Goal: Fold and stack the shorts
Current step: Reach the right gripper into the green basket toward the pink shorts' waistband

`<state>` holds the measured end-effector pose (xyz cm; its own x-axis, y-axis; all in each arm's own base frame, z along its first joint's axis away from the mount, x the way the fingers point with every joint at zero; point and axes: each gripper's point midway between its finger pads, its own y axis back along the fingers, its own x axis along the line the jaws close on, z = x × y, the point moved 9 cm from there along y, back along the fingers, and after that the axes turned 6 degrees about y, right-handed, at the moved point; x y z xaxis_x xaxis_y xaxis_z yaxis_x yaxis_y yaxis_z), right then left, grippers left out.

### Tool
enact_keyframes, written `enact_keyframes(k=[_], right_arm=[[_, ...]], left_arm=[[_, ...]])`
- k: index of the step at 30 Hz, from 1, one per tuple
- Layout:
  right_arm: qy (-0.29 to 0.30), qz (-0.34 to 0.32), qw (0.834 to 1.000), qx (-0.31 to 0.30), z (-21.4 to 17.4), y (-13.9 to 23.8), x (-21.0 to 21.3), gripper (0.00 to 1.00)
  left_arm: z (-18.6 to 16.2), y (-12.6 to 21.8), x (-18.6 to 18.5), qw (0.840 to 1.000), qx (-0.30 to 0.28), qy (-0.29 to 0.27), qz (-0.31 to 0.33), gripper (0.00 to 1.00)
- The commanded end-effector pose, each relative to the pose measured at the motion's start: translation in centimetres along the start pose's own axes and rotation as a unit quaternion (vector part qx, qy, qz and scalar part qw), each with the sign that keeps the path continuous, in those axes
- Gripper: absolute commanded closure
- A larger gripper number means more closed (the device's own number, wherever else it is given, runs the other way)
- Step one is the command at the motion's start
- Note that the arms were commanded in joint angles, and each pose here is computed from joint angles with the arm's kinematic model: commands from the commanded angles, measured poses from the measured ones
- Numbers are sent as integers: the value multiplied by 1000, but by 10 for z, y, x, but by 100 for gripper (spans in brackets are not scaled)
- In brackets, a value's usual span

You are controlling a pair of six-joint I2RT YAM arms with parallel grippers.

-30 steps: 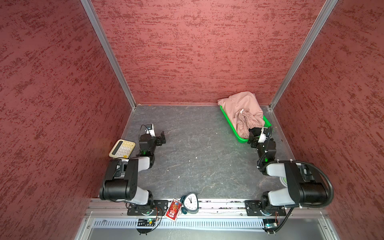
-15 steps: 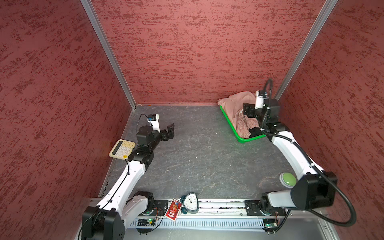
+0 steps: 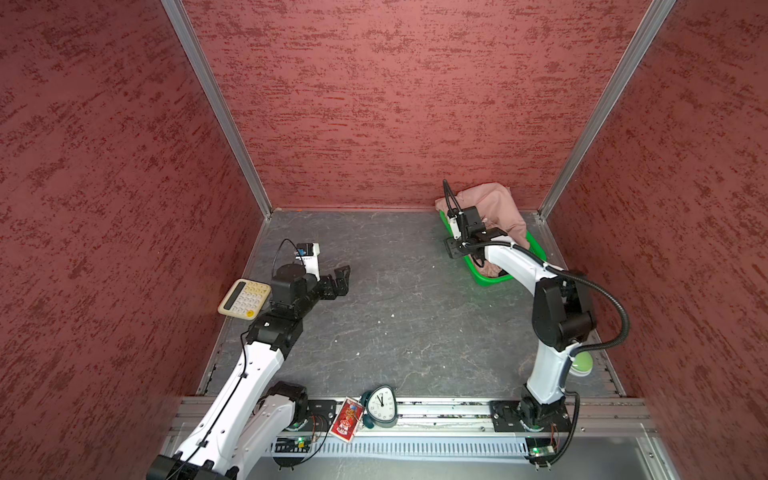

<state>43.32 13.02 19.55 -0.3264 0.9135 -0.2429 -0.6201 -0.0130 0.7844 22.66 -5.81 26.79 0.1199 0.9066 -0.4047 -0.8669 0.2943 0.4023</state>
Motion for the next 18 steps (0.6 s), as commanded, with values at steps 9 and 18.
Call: enact_keyframes(k=[9, 18], right_arm=[[-26, -55, 998, 1, 11, -27, -3, 60], [-117, -99, 988, -3, 17, -43, -16, 84]], left_arm=[[-5, 0, 1, 1000, 9, -4, 1, 1], [-8, -3, 1, 1000, 18, -5, -2, 1]])
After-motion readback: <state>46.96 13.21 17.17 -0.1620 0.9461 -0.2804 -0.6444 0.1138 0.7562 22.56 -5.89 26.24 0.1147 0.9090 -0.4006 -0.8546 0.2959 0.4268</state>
